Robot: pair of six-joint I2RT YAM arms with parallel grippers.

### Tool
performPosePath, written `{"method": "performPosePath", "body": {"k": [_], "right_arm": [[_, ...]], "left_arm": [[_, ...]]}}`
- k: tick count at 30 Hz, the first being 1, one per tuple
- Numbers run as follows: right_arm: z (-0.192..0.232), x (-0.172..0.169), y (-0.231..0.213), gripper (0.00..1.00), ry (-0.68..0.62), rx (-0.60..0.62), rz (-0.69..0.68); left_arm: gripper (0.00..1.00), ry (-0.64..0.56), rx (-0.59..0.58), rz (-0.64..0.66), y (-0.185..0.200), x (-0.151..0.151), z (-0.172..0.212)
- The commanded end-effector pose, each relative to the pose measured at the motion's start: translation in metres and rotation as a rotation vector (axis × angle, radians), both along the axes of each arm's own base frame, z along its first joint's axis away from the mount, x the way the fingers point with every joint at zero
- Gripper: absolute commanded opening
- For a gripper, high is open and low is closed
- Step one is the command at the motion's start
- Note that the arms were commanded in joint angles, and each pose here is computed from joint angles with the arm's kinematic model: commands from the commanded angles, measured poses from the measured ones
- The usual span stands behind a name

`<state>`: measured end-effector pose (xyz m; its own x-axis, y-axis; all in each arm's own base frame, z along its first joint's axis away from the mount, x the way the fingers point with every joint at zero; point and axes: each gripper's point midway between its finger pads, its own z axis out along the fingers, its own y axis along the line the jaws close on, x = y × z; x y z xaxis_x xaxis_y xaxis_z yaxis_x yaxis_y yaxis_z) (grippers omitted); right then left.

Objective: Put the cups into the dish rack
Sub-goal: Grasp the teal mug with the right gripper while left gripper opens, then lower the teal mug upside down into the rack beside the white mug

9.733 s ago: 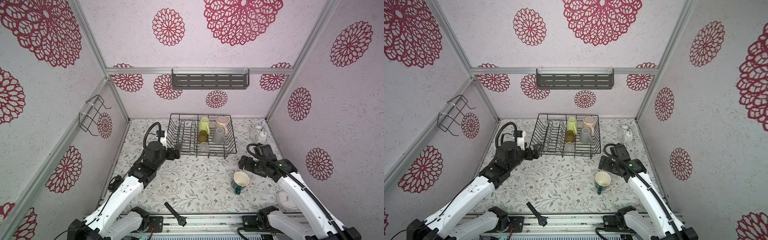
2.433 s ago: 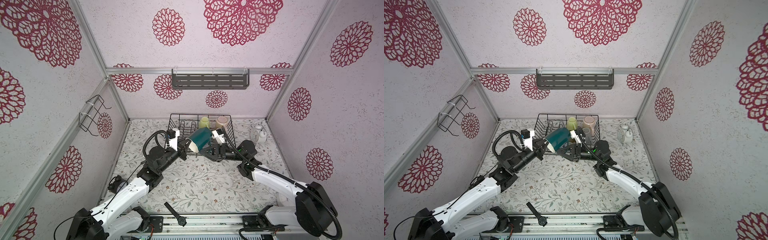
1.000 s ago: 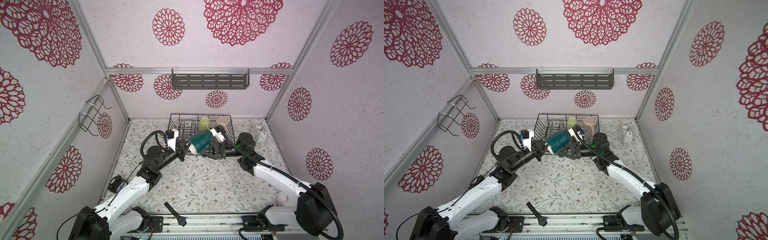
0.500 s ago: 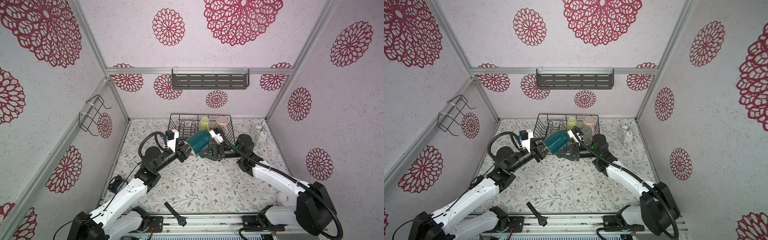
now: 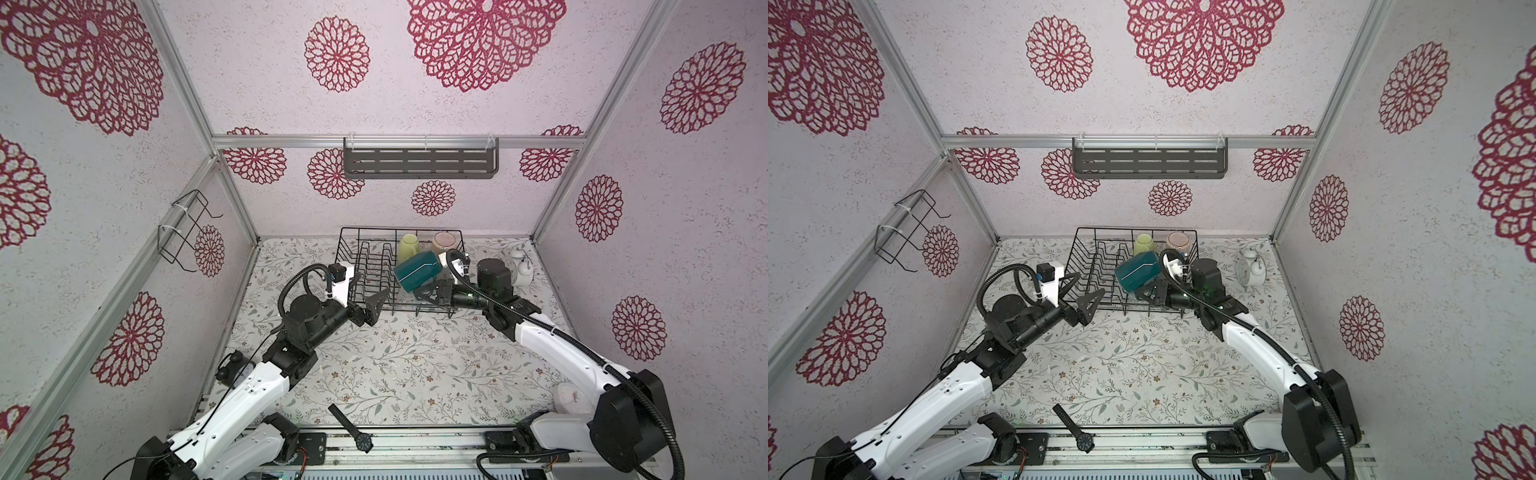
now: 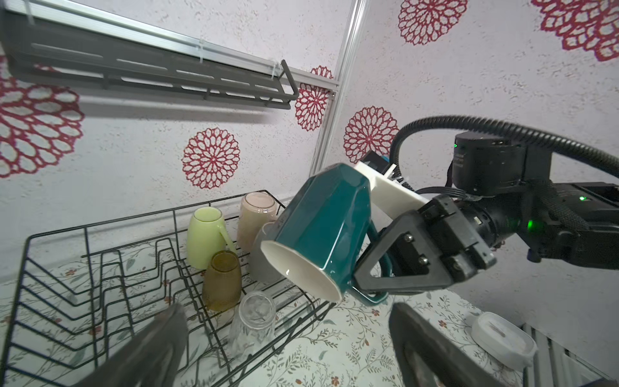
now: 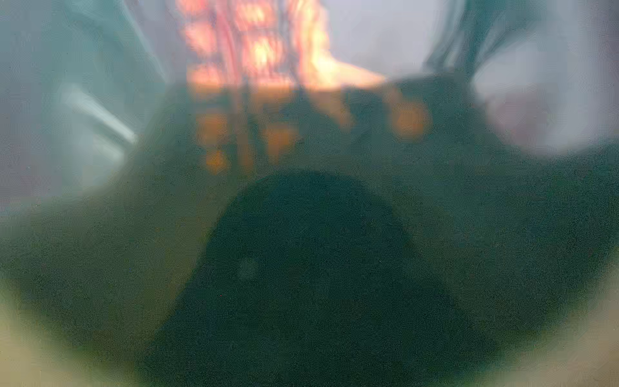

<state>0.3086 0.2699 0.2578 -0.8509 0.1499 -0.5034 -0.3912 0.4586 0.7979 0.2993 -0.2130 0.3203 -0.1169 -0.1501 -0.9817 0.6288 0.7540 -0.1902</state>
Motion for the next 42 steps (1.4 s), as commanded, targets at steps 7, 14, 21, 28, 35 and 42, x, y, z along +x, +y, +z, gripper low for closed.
{"method": "performPosePath", "body": {"k": [7,14,21,28,35,42], "right_arm": [[-0.044,0.068,-0.072,0.0,-0.141,-0.635,-0.243],[-0.065,0.09,-0.084,0.0,-0.165,-0.77,-0.281],[-0.073,0.099,-0.086,0.0,-0.267,-0.897,-0.174],[-0.093,0.097,-0.081,0.0,-0.41,-1.018,0.056],[-0.091,0.115,-0.088,0.0,-0.492,-1.093,0.114],[-0.115,0.11,-0.09,0.0,-0.453,-1.072,0.363]], "left_arm": [[0.97,0.069,0.101,0.364,0.062,0.017,-0.02],[0.97,0.134,0.167,0.6,0.108,0.017,-0.041],[0.97,0.144,0.14,0.683,0.129,0.015,-0.039],[0.97,0.148,0.191,0.701,0.143,0.006,-0.018],[0.97,0.173,0.141,0.768,0.163,-0.004,-0.023],[0.97,0.182,0.122,0.803,0.174,-0.007,-0.026]]}}
